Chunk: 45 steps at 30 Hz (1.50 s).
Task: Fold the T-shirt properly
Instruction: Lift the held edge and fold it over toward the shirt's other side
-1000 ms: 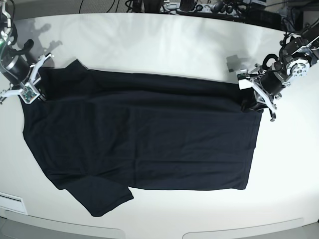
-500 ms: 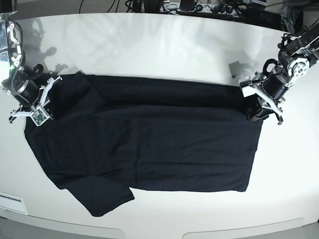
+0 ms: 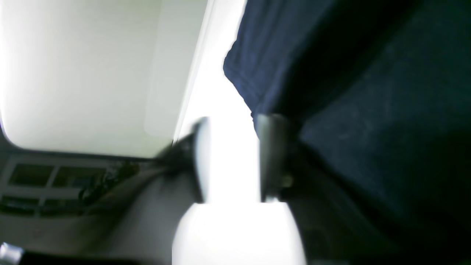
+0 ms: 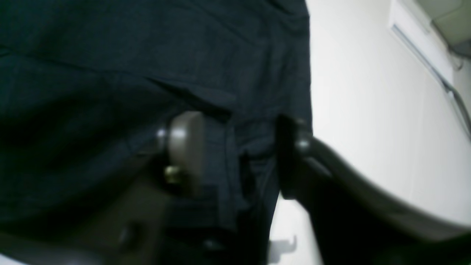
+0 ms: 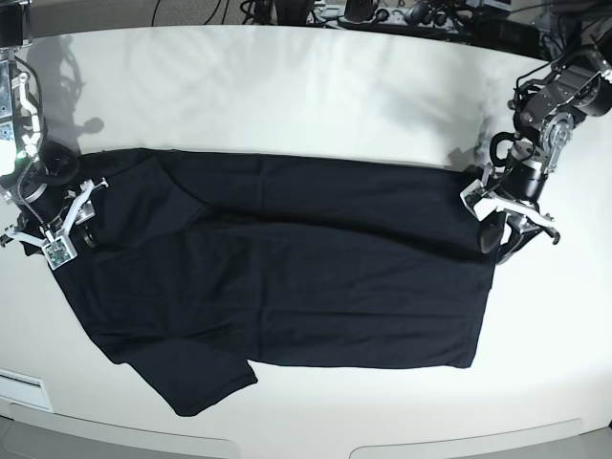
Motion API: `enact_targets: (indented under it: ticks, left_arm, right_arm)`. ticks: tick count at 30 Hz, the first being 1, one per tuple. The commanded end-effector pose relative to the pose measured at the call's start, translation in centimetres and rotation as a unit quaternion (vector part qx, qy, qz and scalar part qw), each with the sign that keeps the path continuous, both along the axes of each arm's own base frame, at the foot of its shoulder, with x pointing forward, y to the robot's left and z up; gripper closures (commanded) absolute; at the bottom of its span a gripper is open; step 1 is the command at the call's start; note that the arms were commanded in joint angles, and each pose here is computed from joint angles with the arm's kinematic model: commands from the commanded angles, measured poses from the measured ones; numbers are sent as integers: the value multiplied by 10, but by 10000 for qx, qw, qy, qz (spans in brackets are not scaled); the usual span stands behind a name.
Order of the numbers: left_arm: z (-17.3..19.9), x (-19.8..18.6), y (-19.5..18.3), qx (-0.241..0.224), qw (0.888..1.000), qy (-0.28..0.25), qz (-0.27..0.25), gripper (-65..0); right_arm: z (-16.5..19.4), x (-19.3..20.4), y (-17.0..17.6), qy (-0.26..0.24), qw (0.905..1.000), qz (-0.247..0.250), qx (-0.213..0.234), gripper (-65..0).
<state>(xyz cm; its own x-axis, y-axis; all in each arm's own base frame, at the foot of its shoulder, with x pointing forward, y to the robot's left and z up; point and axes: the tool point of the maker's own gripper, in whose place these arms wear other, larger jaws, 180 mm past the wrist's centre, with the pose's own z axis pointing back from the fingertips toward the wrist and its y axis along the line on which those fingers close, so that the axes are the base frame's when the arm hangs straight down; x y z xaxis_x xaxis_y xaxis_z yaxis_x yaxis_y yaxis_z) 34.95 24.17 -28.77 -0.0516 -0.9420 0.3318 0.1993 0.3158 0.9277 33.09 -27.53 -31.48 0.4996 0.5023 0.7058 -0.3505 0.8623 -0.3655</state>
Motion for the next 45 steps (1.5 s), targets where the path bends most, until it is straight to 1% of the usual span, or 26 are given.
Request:
enact_targets:
  ticks: [1,2,3,5,8,10,13,14,16,17,18,20,21,24,27,30,33,35,38,41,45]
  left_arm:
    - [25,8,5,-17,9990,-436,23,-50]
    - [28,8,7,-116,9986,-499,96,0]
    - [28,8,8,-218,9986,-458,158,0]
    - [17,8,4,-329,9993,-157,108,0]
    - [-3,9,-5,-516,9977,426,57,0]
    - [-22,14,-12,-687,9930,956,-11,0]
    - [-56,16,-27,-968,9779,1848,-118,0]
    - [-69,13,-30,-1001,9717,2136,-136,0]
    - [-94,4,-34,-939,9596,2648,-141,0]
    - [-106,-2,-34,-874,9525,2915,-124,0]
    - [-116,-9,-33,-790,9457,3152,-74,0]
    - [-127,-20,-31,-645,9358,3465,-8,0]
    - [-130,-25,-31,-595,9320,3575,-27,0]
    - [-133,-43,-29,-444,9257,3756,7,0]
    - [-134,-72,-26,-222,9165,3993,-14,0]
    - [-129,-99,-24,-42,9091,4162,-137,0]
    - [-120,-118,-26,27,9068,4205,-299,0]
    - [-116,-132,-26,74,9031,4277,-382,0]
    - [-118,-157,-21,161,8923,4489,-438,0]
    - [-122,-177,-17,144,8879,4586,-335,0]
    - [-128,-203,-22,266,8770,4772,-500,0]
  right_arm:
    - [18,9,-6,-227,9997,-72,1,-182]
    - [17,8,-5,-182,9996,-168,135,-64]
    - [17,7,-3,-132,9992,-243,303,0]
    - [15,5,5,-38,9981,-199,587,0]
    - [9,1,18,78,9976,66,682,0]
    - [2,-2,28,171,9964,163,809,0]
    - [-19,-8,35,403,9941,165,998,0]
    - [-29,-11,33,520,9938,120,975,0]
    - [-54,-21,25,866,9929,38,812,0]
    - [-66,-28,19,1108,9908,-23,779,0]
    - [-77,-35,15,1356,9878,-41,759,0]
    - [-89,-50,14,1780,9809,-2,779,0]
    - [-91,-56,18,1921,9776,58,856,0]
    - [-94,-72,30,2255,9676,148,1126,0]
    - [-96,-97,34,2570,9606,206,1035,0]
    - [-92,-116,37,2584,9606,265,990,0]
    - [-83,-128,34,2523,9628,232,941,0]
    - [-81,-139,28,2546,9627,146,908,0]
    - [-84,-165,18,2700,9588,-7,883,0]
    - [-88,-188,10,2816,9550,-146,921,0]
    - [-90,-206,1,2953,9509,-273,887,0]
